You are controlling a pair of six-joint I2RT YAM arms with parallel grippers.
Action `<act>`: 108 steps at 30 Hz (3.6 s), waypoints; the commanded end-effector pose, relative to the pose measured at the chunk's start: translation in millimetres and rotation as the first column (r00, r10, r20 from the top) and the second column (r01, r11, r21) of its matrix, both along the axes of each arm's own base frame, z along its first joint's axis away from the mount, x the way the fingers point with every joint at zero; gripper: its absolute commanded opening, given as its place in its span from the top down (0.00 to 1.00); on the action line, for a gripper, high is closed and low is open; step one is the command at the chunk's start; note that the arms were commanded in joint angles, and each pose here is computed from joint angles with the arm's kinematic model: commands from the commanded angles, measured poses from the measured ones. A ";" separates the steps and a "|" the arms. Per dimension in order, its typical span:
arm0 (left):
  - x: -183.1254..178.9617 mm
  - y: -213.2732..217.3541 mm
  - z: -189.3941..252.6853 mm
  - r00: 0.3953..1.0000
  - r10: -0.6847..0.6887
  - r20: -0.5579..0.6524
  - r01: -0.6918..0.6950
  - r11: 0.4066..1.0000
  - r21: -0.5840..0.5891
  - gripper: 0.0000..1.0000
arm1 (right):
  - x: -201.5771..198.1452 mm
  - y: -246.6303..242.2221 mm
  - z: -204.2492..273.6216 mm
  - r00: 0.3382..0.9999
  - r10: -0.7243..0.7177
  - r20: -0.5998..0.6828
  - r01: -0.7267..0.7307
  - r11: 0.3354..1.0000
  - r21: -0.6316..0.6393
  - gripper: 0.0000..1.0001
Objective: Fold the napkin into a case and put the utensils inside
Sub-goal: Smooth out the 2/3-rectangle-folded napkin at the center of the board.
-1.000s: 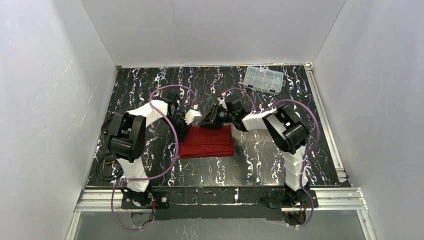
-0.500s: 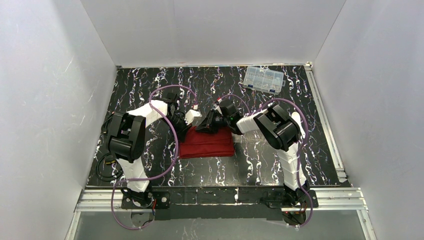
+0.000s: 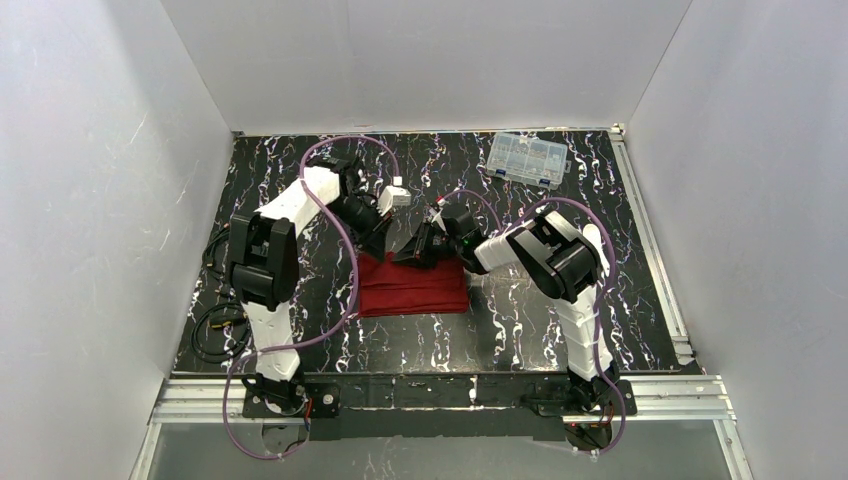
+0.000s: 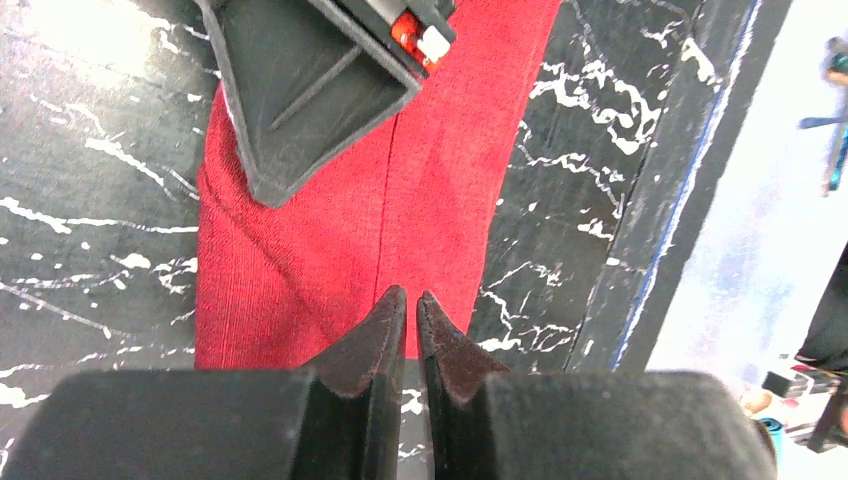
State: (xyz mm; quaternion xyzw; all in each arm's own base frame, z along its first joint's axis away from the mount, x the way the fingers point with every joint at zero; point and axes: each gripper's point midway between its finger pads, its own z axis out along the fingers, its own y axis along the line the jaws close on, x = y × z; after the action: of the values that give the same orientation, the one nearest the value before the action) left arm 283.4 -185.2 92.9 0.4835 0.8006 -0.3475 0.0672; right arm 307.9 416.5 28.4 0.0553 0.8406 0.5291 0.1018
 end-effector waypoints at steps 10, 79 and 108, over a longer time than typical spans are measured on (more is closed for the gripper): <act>30.6 5.6 -44.8 0.946 0.232 -0.227 -0.231 0.972 0.031 1.00 | -18.3 -19.0 -48.5 0.998 -0.032 -0.052 0.026 0.992 -0.125 0.78; -22.8 41.6 147.6 0.921 0.158 0.356 -0.114 0.983 -0.142 0.35 | -66.6 -108.9 160.7 0.591 0.298 0.750 0.179 0.858 -0.482 0.49; -72.1 -3.1 13.4 0.991 0.095 -0.094 -0.111 0.978 -0.177 0.79 | -107.6 -28.2 55.7 0.866 0.475 0.154 -0.471 0.880 -0.061 0.99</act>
State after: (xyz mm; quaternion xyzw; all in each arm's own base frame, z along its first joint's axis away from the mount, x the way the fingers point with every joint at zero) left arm 215.1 -172.1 110.9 0.4687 0.7730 -0.4076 0.1292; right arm 216.0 382.5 77.6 -0.1842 0.8452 0.4948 0.0825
